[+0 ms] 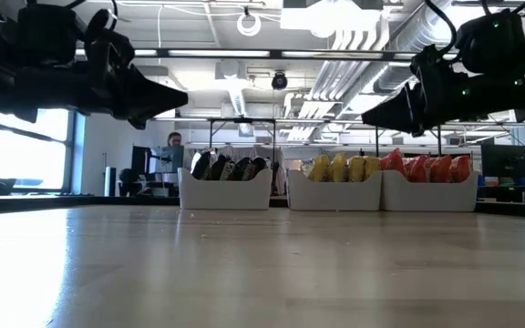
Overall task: Sort Maruchan noodles
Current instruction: Return to Home Position
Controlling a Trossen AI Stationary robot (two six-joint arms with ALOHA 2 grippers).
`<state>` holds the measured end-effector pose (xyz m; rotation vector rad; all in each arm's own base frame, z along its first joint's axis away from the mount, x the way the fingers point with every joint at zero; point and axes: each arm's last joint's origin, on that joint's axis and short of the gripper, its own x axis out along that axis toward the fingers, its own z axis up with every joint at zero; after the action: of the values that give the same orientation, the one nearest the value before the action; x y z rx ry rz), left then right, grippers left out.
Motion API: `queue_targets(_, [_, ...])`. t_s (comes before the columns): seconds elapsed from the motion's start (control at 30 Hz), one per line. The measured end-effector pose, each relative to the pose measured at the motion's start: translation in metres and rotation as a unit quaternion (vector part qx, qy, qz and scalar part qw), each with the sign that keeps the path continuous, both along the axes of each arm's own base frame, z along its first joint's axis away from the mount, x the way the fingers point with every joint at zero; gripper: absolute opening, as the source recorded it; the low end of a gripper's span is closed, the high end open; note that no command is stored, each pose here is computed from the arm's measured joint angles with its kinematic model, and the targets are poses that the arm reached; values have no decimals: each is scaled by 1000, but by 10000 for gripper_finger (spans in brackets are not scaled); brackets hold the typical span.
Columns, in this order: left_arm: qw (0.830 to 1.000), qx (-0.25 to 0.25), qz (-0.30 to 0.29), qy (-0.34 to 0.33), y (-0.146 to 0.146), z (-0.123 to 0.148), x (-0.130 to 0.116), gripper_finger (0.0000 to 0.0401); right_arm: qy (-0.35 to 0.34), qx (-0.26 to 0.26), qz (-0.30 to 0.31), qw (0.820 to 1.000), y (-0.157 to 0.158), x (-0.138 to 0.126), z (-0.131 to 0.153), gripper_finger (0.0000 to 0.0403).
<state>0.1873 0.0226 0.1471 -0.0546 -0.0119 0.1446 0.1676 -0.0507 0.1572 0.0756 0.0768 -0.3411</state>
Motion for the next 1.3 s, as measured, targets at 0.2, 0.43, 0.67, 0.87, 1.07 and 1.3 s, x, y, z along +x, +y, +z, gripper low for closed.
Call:
queue_targets(0.2, [1000, 13, 0, 7, -1, 8, -8, 35, 35, -40, 4, 999, 1, 0, -4, 92])
queue_targets(0.43, [1000, 20, 7, 2, 0, 18, -17, 35, 48, 14, -2, 999, 1, -1, -10, 92])
queue_targets(0.67, [1000, 18, -17, -5, 8, 27, -28, 35, 34, 55, -4, 998, 1, -1, -10, 91])
queue_targets(0.87, [1000, 22, -7, -16, 14, 34, -38, 35, 40, 16, 24, 999, 4, 0, -8, 22])
queue_targets(1.07, [999, 35, 13, -11, 18, 36, -44, 35, 26, 3, 37, 999, 6, 1, -5, 4])
queue_targets(1.3, [999, 38, 38, 3, 23, 35, -50, 35, 7, 2, 43, 999, 12, -17, -11, 1])
